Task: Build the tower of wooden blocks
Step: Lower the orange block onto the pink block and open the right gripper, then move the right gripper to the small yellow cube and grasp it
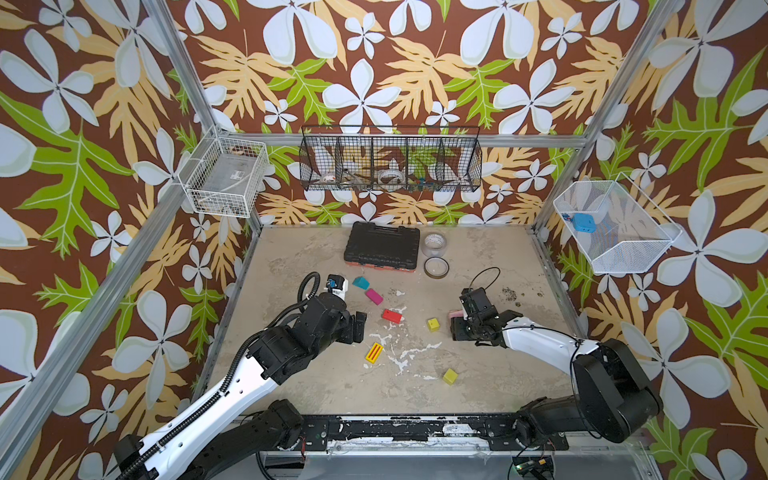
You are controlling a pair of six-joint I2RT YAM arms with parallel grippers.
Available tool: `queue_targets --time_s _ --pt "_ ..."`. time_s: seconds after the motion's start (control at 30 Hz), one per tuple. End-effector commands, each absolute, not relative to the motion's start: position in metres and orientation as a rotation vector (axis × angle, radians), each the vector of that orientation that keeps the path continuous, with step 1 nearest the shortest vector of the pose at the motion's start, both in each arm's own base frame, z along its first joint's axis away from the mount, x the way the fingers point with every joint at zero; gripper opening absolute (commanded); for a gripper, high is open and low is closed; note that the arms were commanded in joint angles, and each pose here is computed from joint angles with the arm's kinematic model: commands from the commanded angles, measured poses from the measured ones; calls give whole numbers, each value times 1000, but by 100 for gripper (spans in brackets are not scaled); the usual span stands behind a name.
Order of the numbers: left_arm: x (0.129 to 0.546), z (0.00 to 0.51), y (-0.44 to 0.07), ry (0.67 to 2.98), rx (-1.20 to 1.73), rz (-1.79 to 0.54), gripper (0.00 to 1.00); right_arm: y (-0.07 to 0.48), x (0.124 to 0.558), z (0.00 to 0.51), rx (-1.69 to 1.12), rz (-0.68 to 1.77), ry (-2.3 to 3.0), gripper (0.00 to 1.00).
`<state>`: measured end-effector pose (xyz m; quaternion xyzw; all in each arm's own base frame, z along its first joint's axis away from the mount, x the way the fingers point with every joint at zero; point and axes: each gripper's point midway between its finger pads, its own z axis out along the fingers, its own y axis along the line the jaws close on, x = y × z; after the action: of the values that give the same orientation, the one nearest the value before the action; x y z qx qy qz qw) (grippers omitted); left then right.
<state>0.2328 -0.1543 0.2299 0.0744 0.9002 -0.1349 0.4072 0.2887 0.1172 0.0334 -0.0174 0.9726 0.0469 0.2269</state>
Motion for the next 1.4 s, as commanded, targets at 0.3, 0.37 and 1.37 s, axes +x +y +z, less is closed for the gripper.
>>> queue_targets --time_s 0.3,0.37,1.37 --pt "235 235 -155 2246 178 -349 89 113 292 39 -5 120 2672 76" --pt "236 234 -155 2248 180 -347 89 112 292 43 2 121 2663 81" --pt "238 231 -152 2258 162 -318 89 188 162 79 -361 573 2494 89"
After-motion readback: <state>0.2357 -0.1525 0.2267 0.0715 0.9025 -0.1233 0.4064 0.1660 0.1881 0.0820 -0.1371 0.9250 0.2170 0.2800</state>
